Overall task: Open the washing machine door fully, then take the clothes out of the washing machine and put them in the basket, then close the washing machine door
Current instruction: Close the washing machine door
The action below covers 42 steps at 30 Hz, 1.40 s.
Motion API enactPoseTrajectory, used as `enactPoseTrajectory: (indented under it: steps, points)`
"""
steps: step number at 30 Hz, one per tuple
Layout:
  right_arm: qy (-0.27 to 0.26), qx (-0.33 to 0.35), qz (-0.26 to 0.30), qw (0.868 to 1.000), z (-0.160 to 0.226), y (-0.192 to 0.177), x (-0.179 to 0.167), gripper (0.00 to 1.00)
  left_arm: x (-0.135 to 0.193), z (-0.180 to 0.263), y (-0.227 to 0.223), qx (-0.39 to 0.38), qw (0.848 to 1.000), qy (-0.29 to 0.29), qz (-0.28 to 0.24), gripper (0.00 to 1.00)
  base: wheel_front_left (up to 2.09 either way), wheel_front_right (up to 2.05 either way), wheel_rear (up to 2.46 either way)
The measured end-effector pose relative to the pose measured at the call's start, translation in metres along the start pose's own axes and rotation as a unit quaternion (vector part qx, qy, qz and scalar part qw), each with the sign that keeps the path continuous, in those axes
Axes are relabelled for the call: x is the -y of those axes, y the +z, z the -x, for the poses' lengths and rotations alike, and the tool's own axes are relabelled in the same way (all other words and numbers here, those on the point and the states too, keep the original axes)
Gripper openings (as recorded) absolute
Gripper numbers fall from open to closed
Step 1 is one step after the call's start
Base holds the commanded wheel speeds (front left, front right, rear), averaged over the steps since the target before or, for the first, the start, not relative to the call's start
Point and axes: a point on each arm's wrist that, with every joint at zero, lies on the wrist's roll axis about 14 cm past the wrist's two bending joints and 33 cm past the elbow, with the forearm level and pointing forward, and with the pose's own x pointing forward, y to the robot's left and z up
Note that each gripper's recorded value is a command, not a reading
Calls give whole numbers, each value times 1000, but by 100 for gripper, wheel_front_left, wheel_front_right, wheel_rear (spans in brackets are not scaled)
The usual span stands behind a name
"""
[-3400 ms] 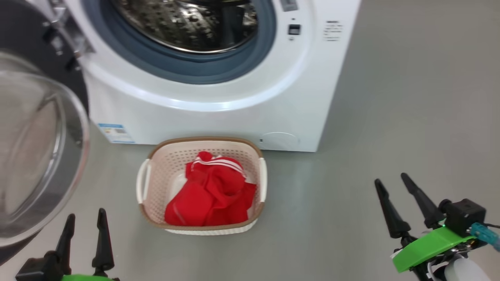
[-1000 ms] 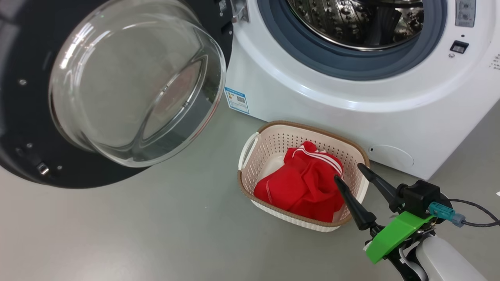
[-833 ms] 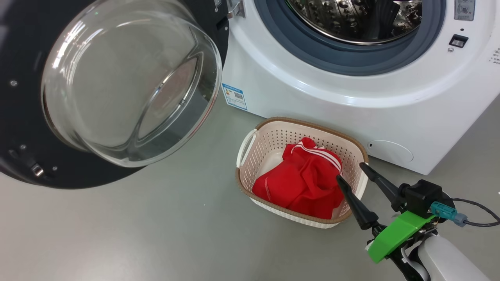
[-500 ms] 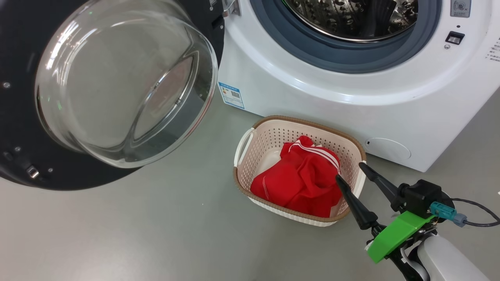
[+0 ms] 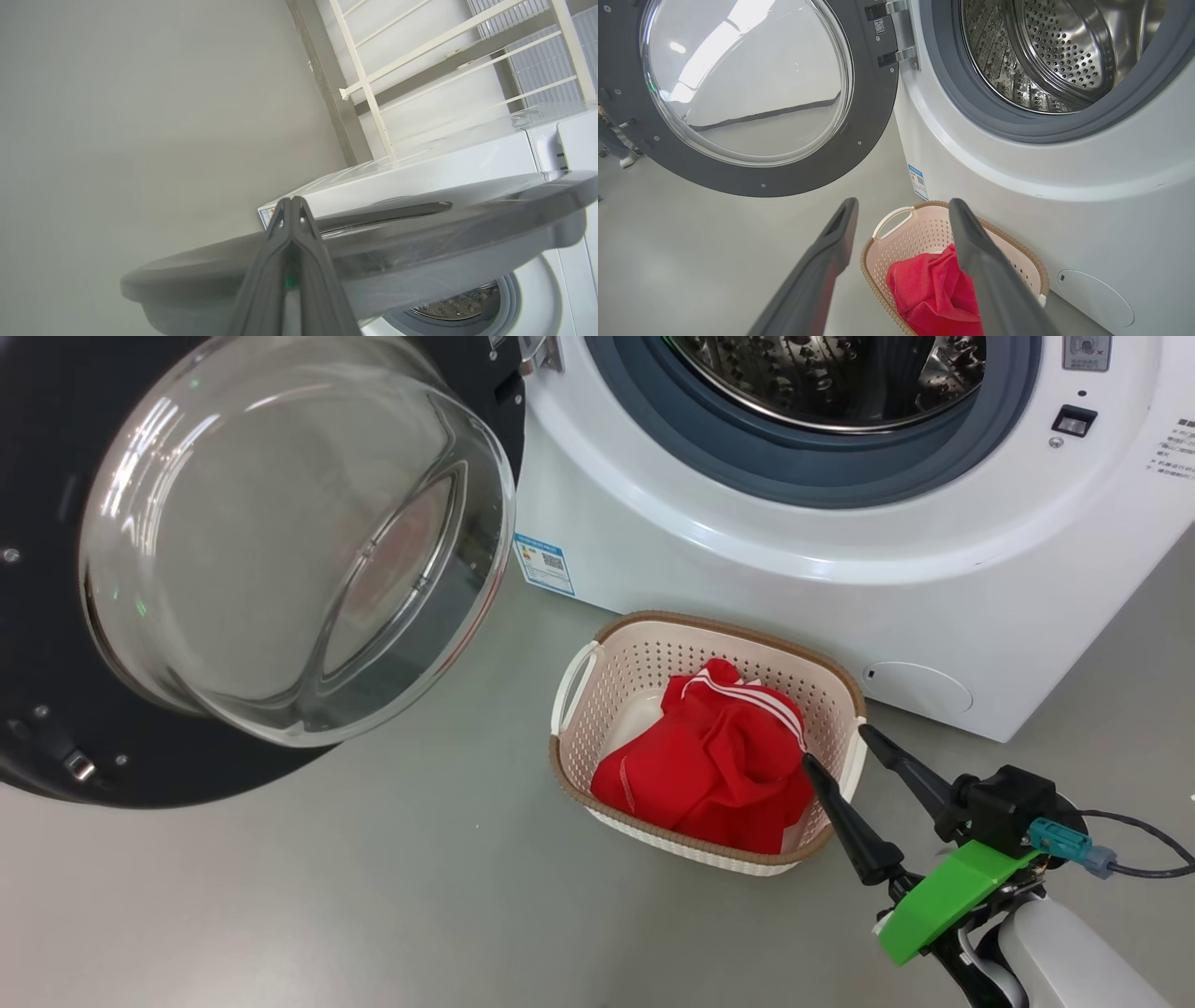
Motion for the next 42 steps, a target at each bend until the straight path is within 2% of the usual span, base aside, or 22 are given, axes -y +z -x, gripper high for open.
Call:
enactPoseTrajectory:
  steps: [8, 14, 23, 30, 33, 34, 42]
  points:
    - [-6, 10, 2, 1000, 1, 9, 0, 100, 14, 12, -19, -69, 996, -41, -28, 0, 0, 0, 0]
    - [-12, 17, -2, 1000, 4, 14, -2, 100, 31, 29, -58, -152, 981, -95, -70, 0, 0, 0, 0]
    - [-33, 23, -5, 999, 15, 18, 3, 100, 66, 56, -124, -264, 937, -185, -136, 0, 0, 0, 0]
    - [-52, 31, -5, 998, 24, 23, 14, 100, 97, 75, -170, -332, 891, -252, -182, 0, 0, 0, 0]
    - [-61, 32, -3, 998, 28, 24, 19, 100, 112, 76, -186, -347, 875, -278, -191, 0, 0, 0, 0]
    - [-68, 34, -5, 997, 32, 24, 22, 100, 120, 75, -197, -359, 864, -291, -198, 0, 0, 0, 0]
    - [-110, 44, -11, 993, 52, 28, 41, 100, 166, 71, -250, -404, 815, -360, -209, 0, 0, 0, 0]
